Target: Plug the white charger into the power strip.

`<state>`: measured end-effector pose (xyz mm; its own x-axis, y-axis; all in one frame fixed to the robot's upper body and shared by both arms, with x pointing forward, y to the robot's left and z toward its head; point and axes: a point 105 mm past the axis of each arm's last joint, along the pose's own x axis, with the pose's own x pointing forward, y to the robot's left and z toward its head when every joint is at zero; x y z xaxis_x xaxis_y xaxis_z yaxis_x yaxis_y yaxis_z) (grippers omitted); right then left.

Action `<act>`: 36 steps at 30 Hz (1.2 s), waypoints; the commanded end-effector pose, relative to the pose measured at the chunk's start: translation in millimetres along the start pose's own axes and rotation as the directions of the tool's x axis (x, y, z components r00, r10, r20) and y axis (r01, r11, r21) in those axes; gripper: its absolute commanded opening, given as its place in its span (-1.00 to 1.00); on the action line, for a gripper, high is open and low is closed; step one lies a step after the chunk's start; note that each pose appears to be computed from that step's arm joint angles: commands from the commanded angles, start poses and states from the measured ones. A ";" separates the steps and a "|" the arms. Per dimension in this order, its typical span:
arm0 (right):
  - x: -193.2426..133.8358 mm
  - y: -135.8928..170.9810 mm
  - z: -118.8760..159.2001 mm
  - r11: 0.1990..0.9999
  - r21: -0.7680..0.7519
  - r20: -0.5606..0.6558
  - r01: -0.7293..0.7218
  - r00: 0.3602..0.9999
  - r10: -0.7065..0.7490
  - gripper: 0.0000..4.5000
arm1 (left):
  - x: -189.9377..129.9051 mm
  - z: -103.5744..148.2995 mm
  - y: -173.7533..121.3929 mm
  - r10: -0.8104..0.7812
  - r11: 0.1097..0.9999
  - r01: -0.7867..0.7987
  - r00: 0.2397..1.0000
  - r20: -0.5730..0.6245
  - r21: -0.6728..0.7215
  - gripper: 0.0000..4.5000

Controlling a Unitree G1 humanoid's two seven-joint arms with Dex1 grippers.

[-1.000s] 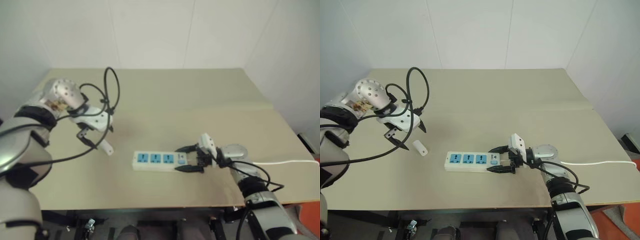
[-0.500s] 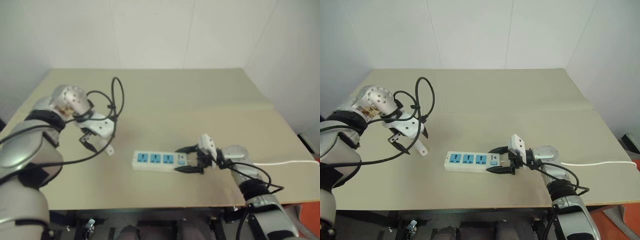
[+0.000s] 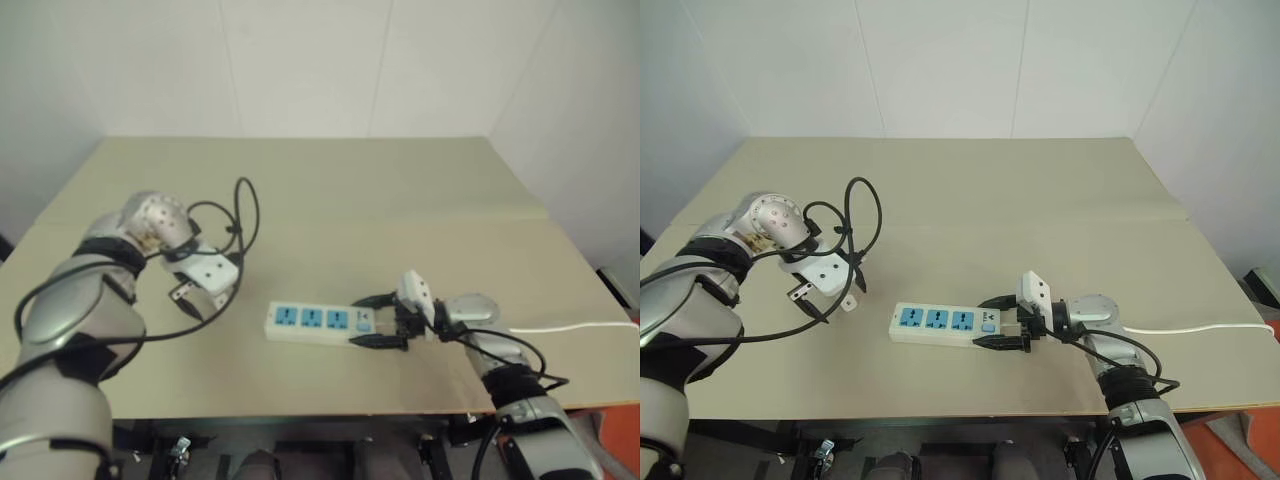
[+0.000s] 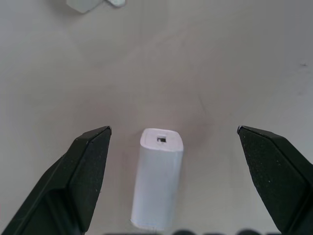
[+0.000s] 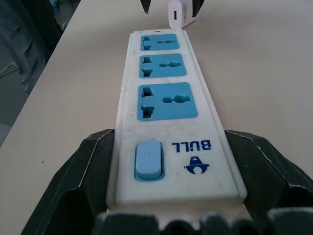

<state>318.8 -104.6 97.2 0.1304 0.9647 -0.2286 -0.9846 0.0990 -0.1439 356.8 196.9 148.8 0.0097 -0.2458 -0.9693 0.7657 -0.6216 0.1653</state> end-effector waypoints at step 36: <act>-0.8 9.6 -10.6 0.999 0.043 -0.042 0.015 0.999 -0.013 0.50 | 15.8 1.0 19.8 0.044 0.981 -0.015 0.988 -0.150 0.192 0.03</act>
<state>313.3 -106.9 94.5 0.1563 0.9589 -0.2368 -0.9829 0.1274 -0.1327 366.1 194.5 129.8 0.0982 -0.0938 -0.9907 0.6635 -0.7359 0.1354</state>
